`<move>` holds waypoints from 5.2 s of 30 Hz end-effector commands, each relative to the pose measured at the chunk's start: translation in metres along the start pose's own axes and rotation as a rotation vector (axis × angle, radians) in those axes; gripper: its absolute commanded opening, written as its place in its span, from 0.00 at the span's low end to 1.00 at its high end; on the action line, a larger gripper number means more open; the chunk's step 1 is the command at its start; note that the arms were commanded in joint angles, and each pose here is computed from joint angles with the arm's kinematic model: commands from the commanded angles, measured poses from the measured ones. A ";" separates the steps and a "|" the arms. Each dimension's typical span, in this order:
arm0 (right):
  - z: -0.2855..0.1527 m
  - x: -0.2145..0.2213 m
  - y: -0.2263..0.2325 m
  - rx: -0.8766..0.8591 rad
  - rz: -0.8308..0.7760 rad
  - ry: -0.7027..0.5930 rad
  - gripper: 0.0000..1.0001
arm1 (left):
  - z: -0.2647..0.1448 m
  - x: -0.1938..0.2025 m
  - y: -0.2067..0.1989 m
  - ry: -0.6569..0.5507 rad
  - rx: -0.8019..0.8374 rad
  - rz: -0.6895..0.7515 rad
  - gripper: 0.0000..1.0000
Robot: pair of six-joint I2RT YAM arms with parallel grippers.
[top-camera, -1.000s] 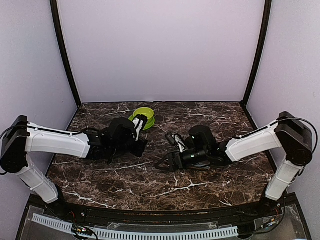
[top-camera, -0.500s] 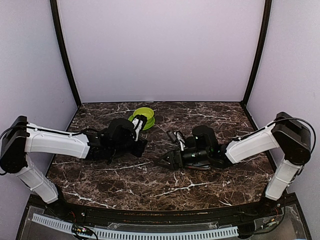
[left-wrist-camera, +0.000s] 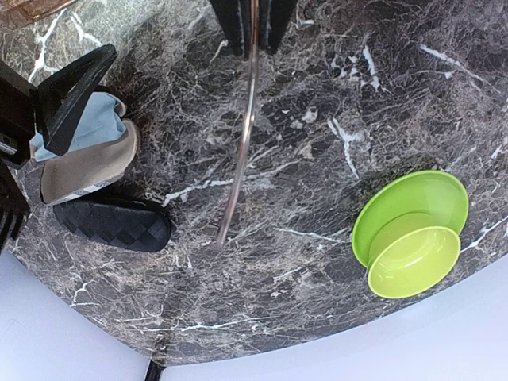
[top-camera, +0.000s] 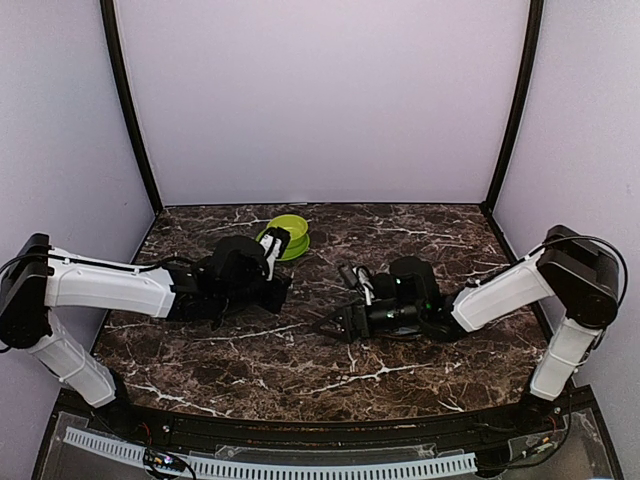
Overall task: Organize the sunglasses
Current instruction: Pass from the left arm to the right, then close the right temple of the sunglasses, then pass from the right arm to the left
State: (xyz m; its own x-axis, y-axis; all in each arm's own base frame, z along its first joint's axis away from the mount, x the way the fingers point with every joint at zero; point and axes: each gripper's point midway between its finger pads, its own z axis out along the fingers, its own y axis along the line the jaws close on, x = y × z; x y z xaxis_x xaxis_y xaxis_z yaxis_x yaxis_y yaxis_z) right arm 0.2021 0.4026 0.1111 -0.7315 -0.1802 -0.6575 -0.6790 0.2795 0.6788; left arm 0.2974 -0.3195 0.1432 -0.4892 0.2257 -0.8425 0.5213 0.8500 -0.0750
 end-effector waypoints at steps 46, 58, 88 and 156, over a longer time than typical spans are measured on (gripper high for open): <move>-0.016 -0.035 0.037 -0.078 0.341 -0.069 0.37 | -0.034 -0.030 0.004 -0.111 -0.039 -0.074 0.06; -0.021 -0.038 0.035 -0.015 0.236 -0.058 0.33 | -0.039 -0.036 -0.004 -0.127 0.015 -0.095 0.33; -0.043 -0.022 0.044 0.074 -0.303 0.084 0.31 | -0.107 -0.041 0.031 -0.169 0.126 -0.332 0.59; -0.047 -0.001 0.054 0.022 0.075 0.209 0.27 | -0.110 0.009 -0.095 -0.061 0.614 0.643 0.73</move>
State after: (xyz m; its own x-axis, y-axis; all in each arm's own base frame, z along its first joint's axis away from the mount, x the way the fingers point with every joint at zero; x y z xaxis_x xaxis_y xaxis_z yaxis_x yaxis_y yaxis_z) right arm 0.1641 0.3711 0.1506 -0.6908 -0.3910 -0.6082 -0.7217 0.3210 0.6133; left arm 0.1863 -0.3533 0.2075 -0.1279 0.4860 -0.8646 0.9529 0.3020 0.0289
